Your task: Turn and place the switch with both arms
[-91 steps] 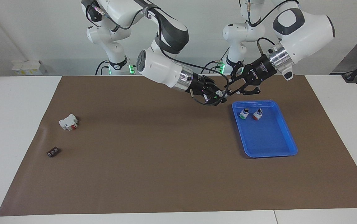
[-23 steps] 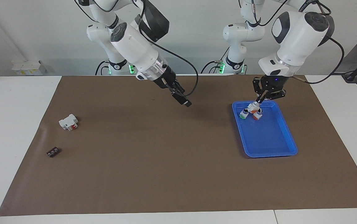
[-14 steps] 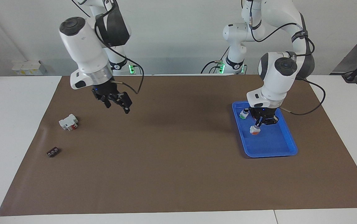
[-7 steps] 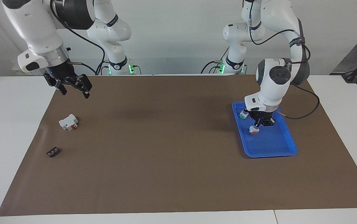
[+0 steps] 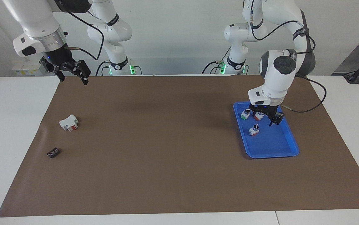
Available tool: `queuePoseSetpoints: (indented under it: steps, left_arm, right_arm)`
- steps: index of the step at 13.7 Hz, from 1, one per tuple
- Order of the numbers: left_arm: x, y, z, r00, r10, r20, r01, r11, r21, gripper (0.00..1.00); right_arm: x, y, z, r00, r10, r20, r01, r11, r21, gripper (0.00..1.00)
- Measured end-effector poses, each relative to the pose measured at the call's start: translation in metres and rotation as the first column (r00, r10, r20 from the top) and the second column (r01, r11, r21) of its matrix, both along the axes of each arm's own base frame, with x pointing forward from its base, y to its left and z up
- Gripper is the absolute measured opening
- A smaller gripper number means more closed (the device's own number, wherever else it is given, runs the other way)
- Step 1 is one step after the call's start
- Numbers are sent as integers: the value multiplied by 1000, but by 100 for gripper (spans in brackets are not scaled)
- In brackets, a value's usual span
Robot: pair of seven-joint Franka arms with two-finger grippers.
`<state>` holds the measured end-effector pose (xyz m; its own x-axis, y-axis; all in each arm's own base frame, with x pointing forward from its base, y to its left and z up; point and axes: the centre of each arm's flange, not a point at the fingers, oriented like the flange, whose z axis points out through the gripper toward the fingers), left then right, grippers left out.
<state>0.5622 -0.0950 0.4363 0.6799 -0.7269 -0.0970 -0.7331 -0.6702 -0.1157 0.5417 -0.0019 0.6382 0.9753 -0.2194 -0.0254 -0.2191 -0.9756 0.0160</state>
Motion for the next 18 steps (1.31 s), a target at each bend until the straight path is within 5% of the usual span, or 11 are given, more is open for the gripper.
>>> queuePoseSetpoints:
  steps: [3,6,8,13,18]
  left_arm:
    - [-18,2,31,983,185,15,-185,983,16,100]
    - [-27,12,50,916,398,48,-399,917,5,100]
    - [-20,26,67,866,498,38,-495,865,-80,100]
    - [-3,35,138,826,564,2,-554,812,-183,100]
    - [-8,48,183,809,588,-24,-581,792,-185,100]
  right_arm:
    - [0,3,0,1000,6,-1,-6,1000,0,99]
    - [0,3,0,1000,5,-2,-5,1000,0,100]
    - [0,2,0,1000,3,-2,-3,1000,0,100]
    - [0,6,0,999,45,-2,-45,999,-7,100]
    - [-2,7,-1,997,70,-14,-70,998,-8,100]
